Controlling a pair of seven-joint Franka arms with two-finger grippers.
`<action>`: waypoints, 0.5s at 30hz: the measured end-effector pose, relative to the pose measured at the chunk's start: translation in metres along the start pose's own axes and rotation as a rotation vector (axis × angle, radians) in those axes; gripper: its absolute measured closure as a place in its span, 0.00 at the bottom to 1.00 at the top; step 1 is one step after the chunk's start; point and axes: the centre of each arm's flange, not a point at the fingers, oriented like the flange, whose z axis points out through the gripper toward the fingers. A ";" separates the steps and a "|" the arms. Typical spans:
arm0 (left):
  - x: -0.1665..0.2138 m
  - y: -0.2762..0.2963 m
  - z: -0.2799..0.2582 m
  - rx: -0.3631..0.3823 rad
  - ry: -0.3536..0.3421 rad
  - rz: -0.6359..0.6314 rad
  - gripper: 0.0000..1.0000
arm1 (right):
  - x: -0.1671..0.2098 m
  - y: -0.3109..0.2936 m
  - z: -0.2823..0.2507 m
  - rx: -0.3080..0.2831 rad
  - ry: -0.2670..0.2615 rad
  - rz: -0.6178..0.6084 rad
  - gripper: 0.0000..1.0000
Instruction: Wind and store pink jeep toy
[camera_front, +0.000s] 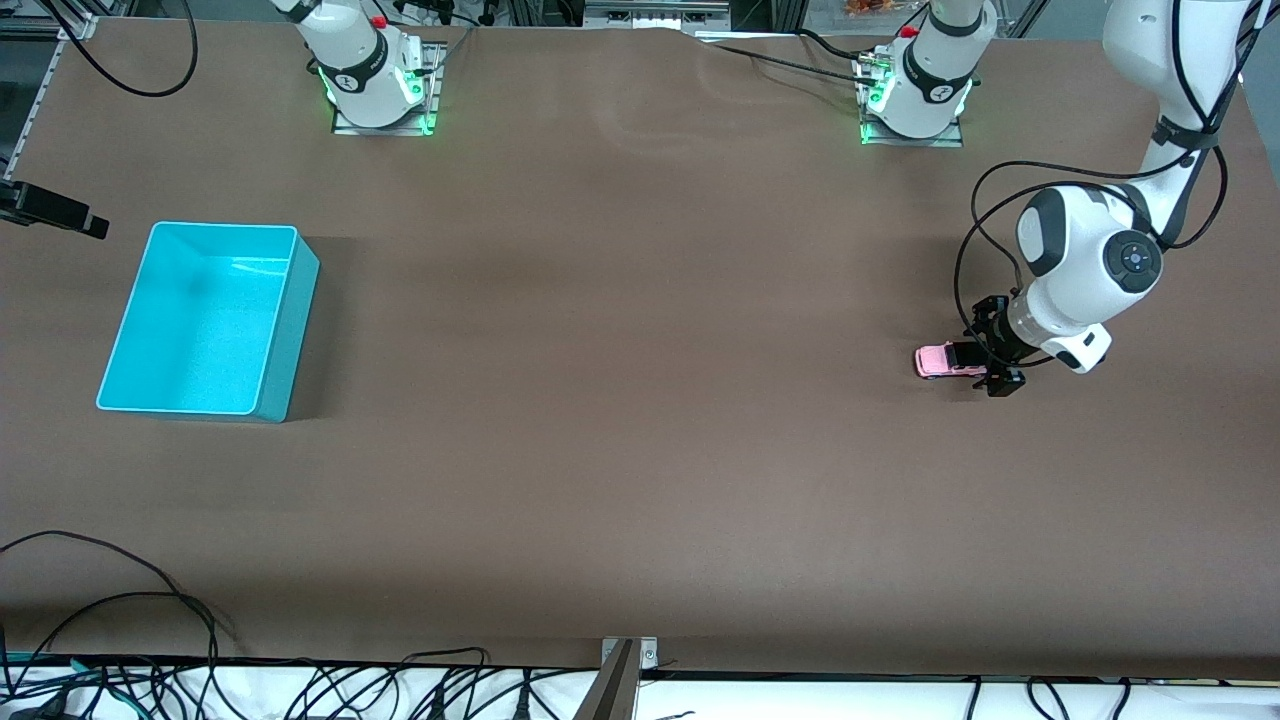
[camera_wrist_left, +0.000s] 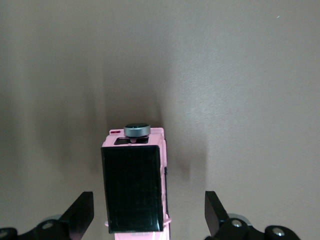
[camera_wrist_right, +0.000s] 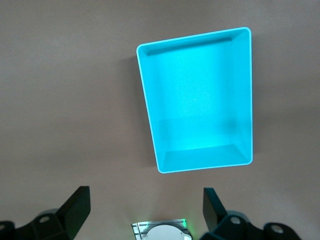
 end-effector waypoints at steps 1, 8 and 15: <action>-0.001 -0.001 0.003 0.005 0.002 0.005 0.02 | 0.000 0.000 0.000 0.000 0.000 0.000 0.00; -0.002 -0.003 0.010 0.016 0.003 0.012 0.26 | 0.000 0.000 0.000 0.000 0.000 0.000 0.00; -0.006 -0.003 0.009 0.013 0.003 0.020 0.50 | 0.000 0.000 0.000 0.000 0.000 0.000 0.00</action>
